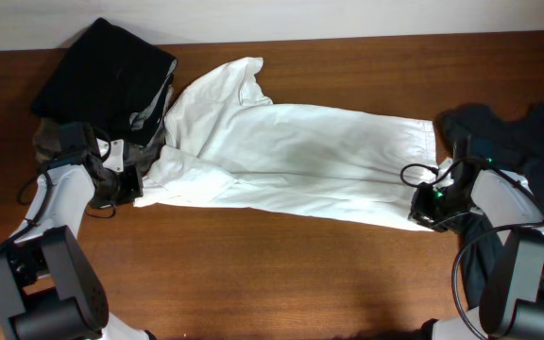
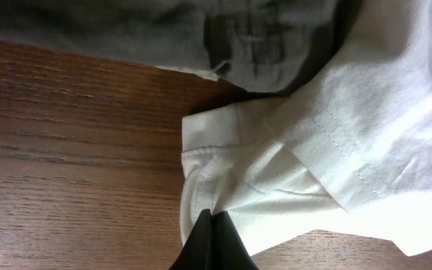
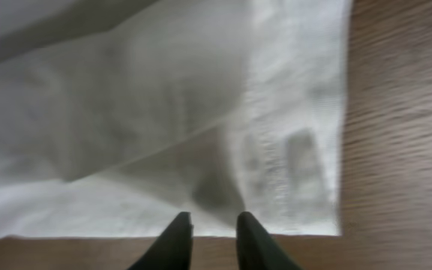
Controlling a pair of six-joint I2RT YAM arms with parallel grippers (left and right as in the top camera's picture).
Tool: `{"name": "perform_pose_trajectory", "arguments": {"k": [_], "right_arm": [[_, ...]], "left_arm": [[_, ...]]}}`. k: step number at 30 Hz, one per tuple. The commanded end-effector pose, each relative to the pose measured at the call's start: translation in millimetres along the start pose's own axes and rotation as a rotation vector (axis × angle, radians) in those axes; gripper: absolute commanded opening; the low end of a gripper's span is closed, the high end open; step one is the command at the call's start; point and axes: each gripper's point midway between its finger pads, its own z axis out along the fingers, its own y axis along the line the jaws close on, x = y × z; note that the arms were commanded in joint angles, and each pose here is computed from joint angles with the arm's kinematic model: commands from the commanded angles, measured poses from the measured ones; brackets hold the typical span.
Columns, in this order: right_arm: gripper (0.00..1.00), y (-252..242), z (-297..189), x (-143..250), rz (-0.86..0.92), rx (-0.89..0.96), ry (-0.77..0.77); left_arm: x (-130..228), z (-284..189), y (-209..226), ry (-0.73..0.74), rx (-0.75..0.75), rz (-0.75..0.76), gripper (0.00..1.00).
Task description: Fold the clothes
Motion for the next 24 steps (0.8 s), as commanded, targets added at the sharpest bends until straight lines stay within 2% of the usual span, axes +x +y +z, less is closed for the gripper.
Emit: {"name": "perform_pose_trajectory", "arguments": {"k": [1,3,7,10,14,16,21,24], "right_arm": [[0.34,-6,3,-4,-0.055,0.031,-0.018],[0.39,-6,3,-8,-0.073,0.036,-0.033],[0.39,0,14,-9,-0.072,-0.005,-0.014],[0.27,15,21,2,-0.091,-0.103,0.048],[0.09,15,9,3,-0.087,-0.097,0.050],[0.04,9,-5,-1,-0.085,-0.040,0.045],[0.04,-33,-43,-3,0.063,0.262,0.060],[0.04,-46,-48,0,0.101,0.342,0.065]], "left_arm": [[-9,-7,4,-0.029,-0.014,-0.015,0.00],[-9,-7,4,-0.029,-0.014,-0.015,0.00],[-9,-7,4,-0.029,-0.014,-0.015,0.01],[-9,-7,4,-0.029,-0.014,-0.015,0.00],[-9,-7,4,-0.029,-0.014,-0.015,0.00],[-9,-7,4,-0.029,-0.014,-0.015,0.00],[-9,-7,4,-0.029,-0.015,-0.015,0.00],[-9,-7,4,-0.029,-0.015,-0.015,0.00]]}}
